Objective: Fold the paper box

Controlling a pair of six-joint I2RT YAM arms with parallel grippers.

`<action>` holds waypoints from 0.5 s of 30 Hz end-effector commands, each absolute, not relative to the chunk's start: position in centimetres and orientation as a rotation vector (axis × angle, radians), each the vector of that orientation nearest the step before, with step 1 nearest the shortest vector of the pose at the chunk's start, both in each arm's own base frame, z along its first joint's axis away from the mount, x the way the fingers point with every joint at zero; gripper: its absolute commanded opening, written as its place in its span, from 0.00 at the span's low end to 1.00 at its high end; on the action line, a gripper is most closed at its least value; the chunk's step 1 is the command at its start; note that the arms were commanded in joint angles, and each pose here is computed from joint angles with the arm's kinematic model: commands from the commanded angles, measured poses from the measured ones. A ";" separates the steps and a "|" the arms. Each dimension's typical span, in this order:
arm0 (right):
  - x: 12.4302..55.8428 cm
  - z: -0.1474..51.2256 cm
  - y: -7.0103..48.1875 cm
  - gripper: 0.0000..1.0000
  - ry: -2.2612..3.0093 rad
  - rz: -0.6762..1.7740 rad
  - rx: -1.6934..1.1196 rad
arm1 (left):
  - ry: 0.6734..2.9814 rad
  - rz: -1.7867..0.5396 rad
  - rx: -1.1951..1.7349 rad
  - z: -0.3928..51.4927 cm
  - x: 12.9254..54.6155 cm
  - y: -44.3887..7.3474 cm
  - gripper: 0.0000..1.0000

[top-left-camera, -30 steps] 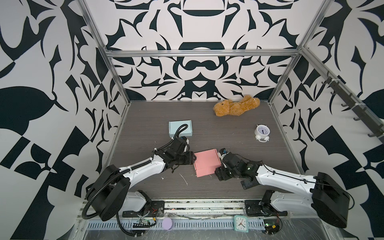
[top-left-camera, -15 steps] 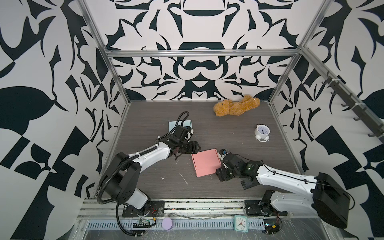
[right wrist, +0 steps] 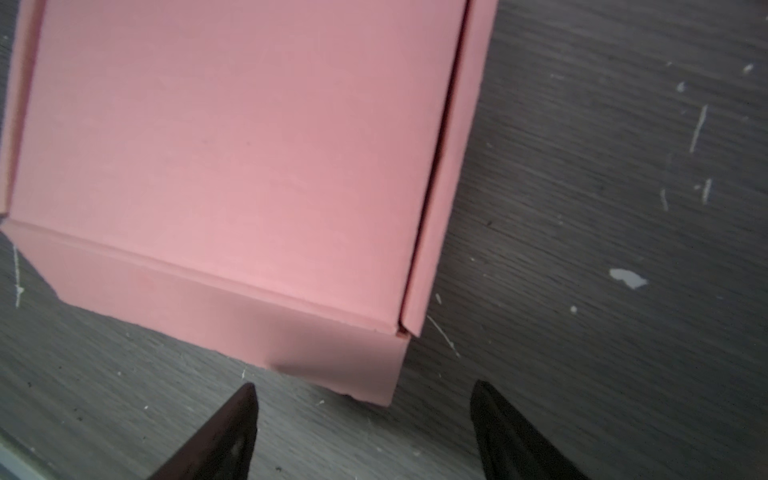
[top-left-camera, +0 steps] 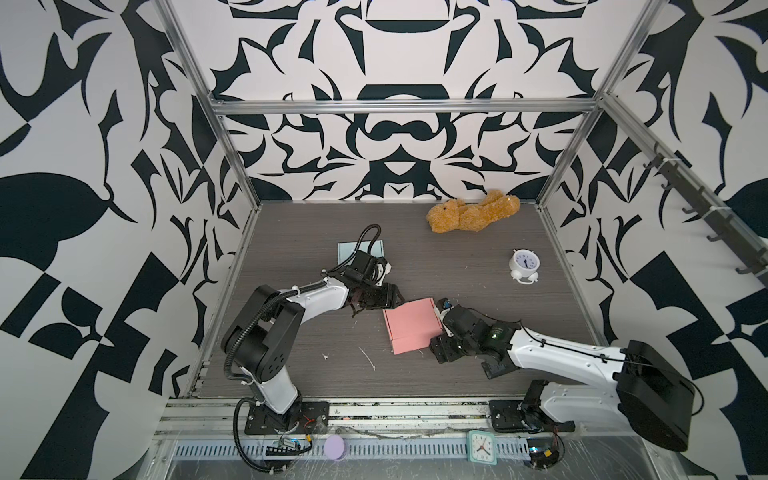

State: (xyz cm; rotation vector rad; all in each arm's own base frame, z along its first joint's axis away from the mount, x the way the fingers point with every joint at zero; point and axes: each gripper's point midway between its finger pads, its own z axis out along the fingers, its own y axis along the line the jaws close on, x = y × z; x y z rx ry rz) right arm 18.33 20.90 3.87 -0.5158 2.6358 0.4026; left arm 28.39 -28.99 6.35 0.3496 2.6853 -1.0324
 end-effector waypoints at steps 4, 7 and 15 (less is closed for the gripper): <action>19.4 4.1 21.4 0.83 2.619 0.433 -0.502 | 2.653 -1.104 0.382 6.9 28.5 -29.7 0.65; 19.8 4.2 21.4 0.83 2.622 0.448 -0.489 | 2.658 -1.106 0.384 6.7 28.1 -29.5 0.65; 20.4 4.3 21.2 0.83 2.616 0.442 -0.473 | 2.672 -1.126 0.384 6.2 27.3 -29.3 0.63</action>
